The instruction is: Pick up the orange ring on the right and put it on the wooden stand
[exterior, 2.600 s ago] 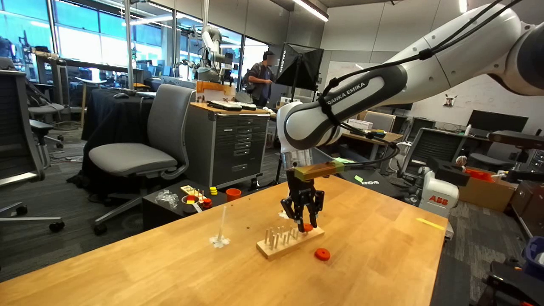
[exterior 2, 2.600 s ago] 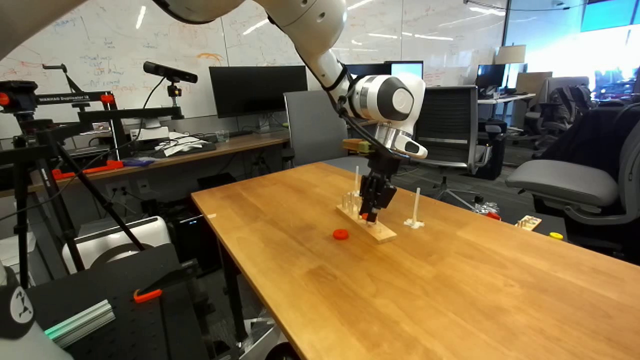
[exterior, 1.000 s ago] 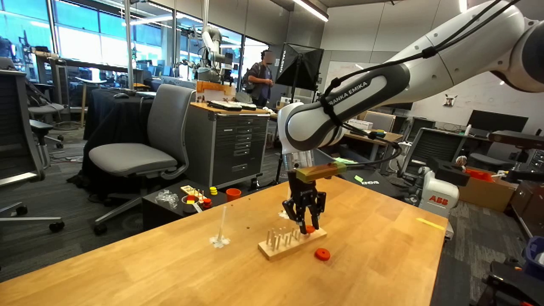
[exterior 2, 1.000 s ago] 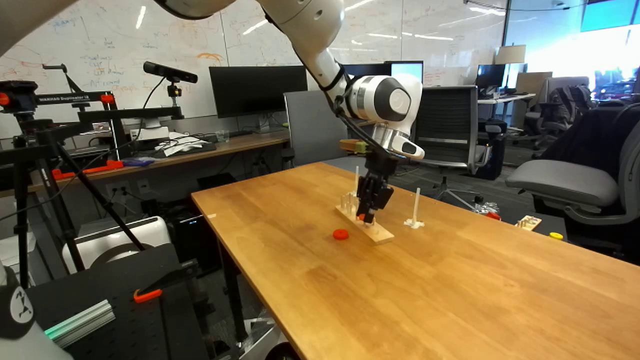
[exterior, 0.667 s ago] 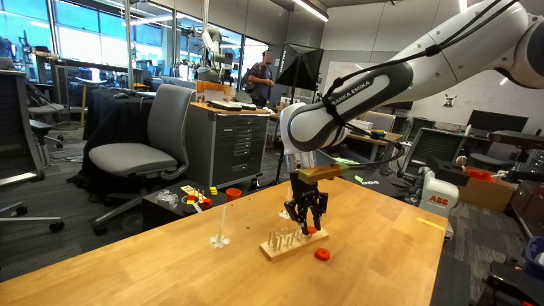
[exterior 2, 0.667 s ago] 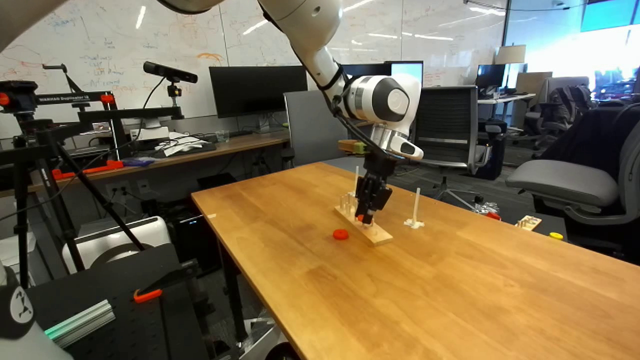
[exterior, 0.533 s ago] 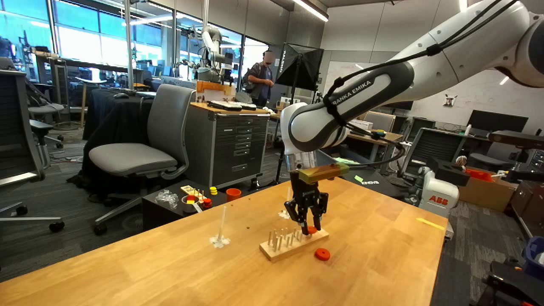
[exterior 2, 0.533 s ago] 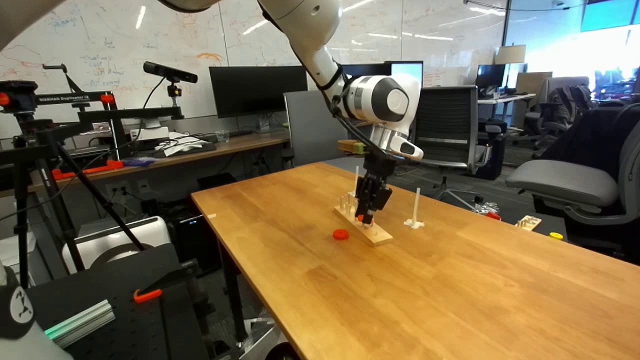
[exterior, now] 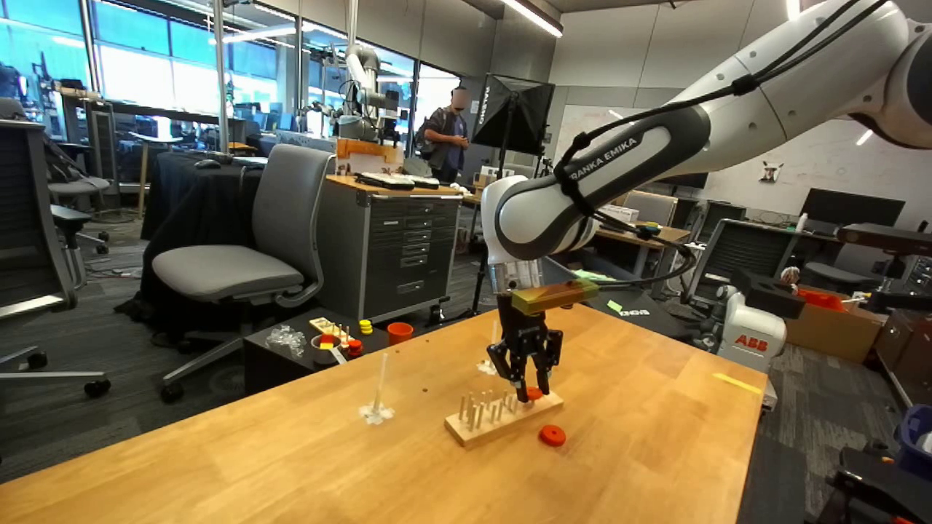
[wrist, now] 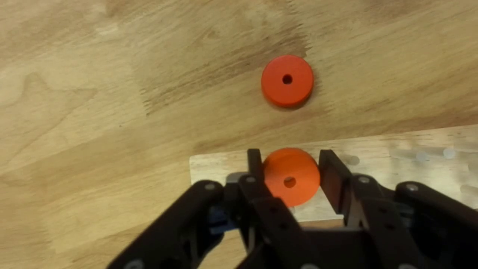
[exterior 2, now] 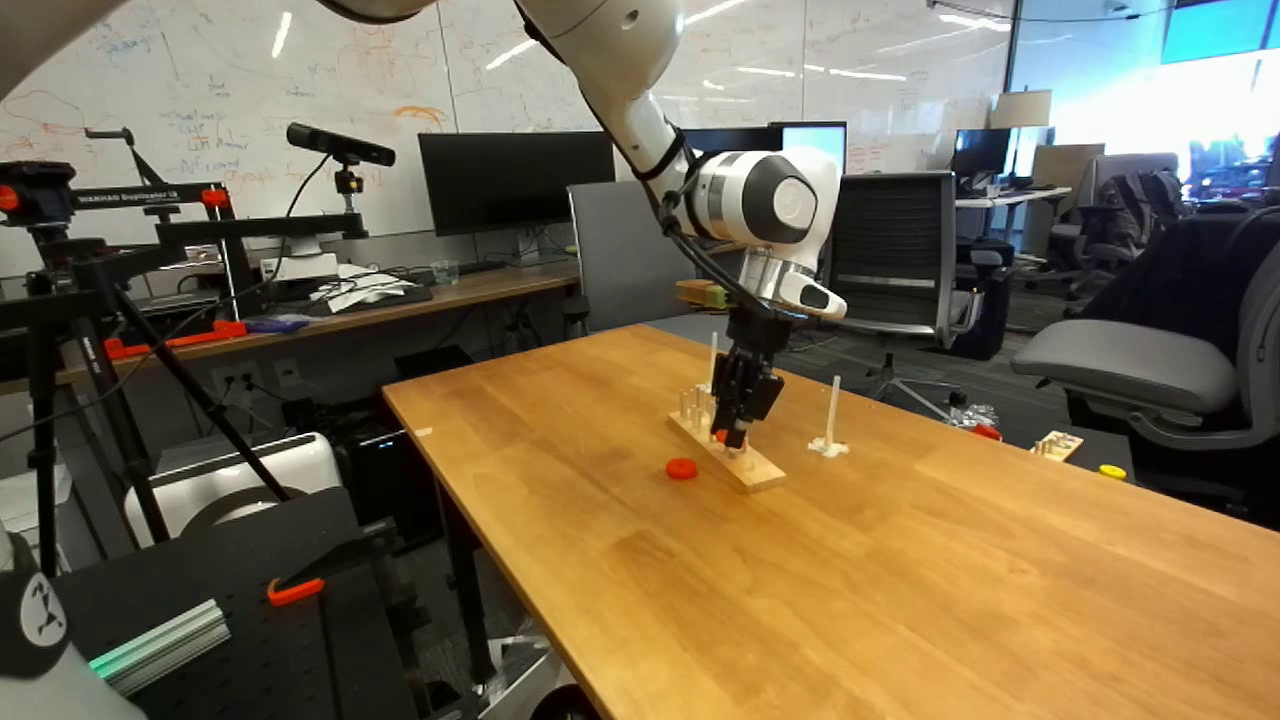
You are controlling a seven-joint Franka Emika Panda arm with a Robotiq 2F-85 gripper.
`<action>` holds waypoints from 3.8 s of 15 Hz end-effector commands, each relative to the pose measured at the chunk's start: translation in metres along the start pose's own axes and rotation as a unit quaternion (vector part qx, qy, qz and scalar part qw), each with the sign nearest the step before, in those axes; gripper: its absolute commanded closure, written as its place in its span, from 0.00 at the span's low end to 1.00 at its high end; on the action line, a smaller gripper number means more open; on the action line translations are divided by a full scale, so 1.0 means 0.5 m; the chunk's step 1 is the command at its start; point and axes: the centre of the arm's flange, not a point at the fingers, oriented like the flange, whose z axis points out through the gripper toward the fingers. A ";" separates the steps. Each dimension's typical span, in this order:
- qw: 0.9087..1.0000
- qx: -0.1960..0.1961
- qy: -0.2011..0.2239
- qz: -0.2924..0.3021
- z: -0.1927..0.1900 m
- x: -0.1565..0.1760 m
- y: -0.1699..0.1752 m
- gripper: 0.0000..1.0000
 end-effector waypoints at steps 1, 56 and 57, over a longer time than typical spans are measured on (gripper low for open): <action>1.000 0.005 0.022 0.011 0.068 0.009 0.002 0.83; 0.980 0.064 0.155 -0.112 0.063 -0.171 0.070 0.83; 0.980 0.062 0.153 -0.114 0.064 -0.176 0.073 0.83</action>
